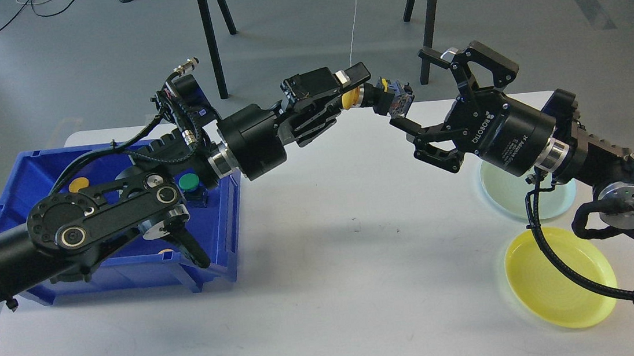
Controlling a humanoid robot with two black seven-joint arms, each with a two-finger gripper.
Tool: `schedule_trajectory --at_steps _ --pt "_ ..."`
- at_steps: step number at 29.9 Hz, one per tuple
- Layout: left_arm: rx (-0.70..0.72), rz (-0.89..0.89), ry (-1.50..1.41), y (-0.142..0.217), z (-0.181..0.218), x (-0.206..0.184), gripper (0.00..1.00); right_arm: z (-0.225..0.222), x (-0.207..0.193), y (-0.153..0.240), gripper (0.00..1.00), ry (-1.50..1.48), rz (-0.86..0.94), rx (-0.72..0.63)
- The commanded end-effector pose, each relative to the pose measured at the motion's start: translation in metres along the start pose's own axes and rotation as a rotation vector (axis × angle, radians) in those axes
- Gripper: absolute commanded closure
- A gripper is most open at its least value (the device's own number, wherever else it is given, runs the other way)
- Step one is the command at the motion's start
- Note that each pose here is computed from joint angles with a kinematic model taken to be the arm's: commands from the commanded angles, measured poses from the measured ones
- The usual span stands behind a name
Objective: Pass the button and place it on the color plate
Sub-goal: 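Close the right gripper on the button held by the left gripper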
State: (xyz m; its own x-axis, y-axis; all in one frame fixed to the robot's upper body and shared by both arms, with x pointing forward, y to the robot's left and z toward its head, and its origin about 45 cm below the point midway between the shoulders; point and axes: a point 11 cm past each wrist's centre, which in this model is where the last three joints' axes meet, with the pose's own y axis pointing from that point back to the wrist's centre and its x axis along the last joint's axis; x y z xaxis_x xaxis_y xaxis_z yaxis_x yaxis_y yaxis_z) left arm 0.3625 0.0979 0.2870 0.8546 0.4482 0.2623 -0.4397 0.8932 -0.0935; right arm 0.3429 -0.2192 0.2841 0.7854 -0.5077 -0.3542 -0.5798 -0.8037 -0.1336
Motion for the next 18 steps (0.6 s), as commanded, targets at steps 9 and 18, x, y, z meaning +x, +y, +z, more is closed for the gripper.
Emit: schedule_trajectory --at_steps 9,18 --pt "0.002 0.003 0.0 0.0005 -0.0006 0.0008 0.93 -0.0038 -0.0043 0.0044 0.04 0.005 -0.008 -0.001" --pt "0.001 -0.001 0.0 -0.0001 -0.0002 -0.0003 0.93 -0.0028 -0.0053 0.0028 0.37 0.007 -0.013 0.001"
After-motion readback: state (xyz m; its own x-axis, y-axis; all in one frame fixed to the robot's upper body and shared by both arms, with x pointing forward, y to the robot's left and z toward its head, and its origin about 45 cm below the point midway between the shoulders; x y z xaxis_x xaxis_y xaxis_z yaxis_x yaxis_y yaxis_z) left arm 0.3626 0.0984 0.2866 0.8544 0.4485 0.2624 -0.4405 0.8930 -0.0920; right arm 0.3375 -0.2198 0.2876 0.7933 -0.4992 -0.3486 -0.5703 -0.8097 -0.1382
